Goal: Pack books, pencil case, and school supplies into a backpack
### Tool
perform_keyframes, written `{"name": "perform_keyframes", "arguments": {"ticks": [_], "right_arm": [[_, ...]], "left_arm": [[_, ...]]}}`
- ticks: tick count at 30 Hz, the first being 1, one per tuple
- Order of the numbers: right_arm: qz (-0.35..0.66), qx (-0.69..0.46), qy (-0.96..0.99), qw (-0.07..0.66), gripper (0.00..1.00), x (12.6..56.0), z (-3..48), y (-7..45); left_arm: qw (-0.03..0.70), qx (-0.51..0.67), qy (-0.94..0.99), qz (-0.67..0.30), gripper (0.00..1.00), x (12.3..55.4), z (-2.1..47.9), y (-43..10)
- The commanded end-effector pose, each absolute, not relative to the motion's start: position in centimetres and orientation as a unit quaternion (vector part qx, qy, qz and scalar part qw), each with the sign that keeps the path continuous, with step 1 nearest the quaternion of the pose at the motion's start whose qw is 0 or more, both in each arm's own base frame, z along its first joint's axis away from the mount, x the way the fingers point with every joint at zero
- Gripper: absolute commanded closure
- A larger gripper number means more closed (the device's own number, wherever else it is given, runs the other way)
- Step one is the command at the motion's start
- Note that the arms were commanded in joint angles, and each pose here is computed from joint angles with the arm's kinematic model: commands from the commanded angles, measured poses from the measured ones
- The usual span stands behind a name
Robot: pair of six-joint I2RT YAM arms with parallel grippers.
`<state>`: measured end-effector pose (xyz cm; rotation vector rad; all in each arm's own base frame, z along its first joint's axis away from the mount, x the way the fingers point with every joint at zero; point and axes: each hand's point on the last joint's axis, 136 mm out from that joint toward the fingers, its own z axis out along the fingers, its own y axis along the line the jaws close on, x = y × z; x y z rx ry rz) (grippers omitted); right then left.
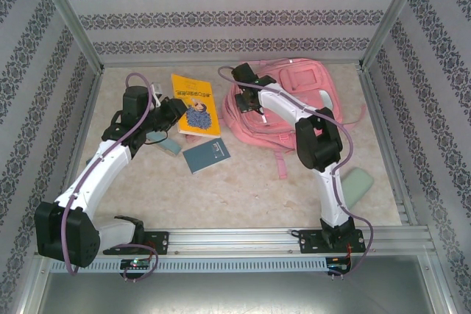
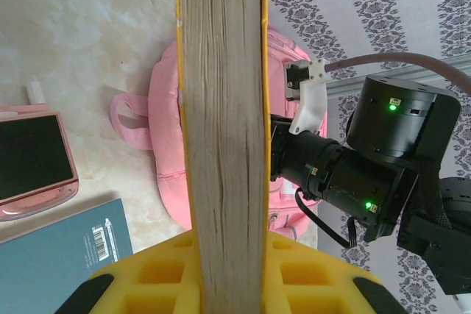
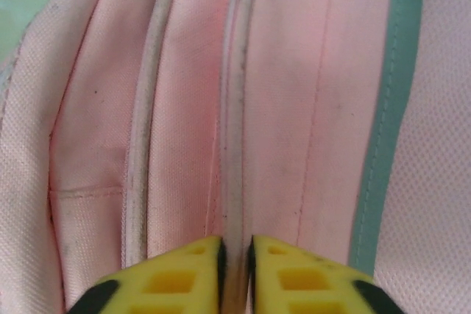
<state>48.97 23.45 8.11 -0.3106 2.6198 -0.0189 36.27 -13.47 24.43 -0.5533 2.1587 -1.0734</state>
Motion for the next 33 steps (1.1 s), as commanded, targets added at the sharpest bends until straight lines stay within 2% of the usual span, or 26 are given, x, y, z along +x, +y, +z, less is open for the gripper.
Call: {"name": "perform_keyframes", "arguments": {"ticks": [1, 3, 13, 17, 25, 33], "right_arm": [[-0.032, -0.115, 0.958, 0.261, 0.92, 48.8, 9.7, 22.3], [-0.025, -0.114, 0.952, 0.282, 1.00, 48.7, 12.0, 22.3], [0.047, -0.124, 0.905, 0.404, 1.00, 47.6, 26.7, 22.6], [0.090, -0.109, 0.890, 0.433, 1.00, 47.2, 31.1, 21.9], [0.209, -0.099, 0.867, 0.441, 1.00, 45.7, 35.5, 21.8], [0.252, -0.068, 0.864, 0.431, 1.00, 45.4, 35.5, 21.5]], "left_arm": [[0.359, -0.188, 0.808, -0.427, 1.00, 36.6, 26.6, -13.5], [0.359, -0.189, 0.807, -0.429, 1.00, 36.8, 26.3, -13.6], [0.354, -0.225, 0.784, -0.458, 1.00, 40.0, 24.9, -14.5], [0.356, -0.227, 0.781, -0.461, 1.00, 41.6, 24.3, -16.0], [0.365, -0.211, 0.774, -0.472, 1.00, 44.0, 23.0, -22.1], [0.363, -0.206, 0.752, -0.510, 1.00, 47.4, 22.1, -28.1]]}}
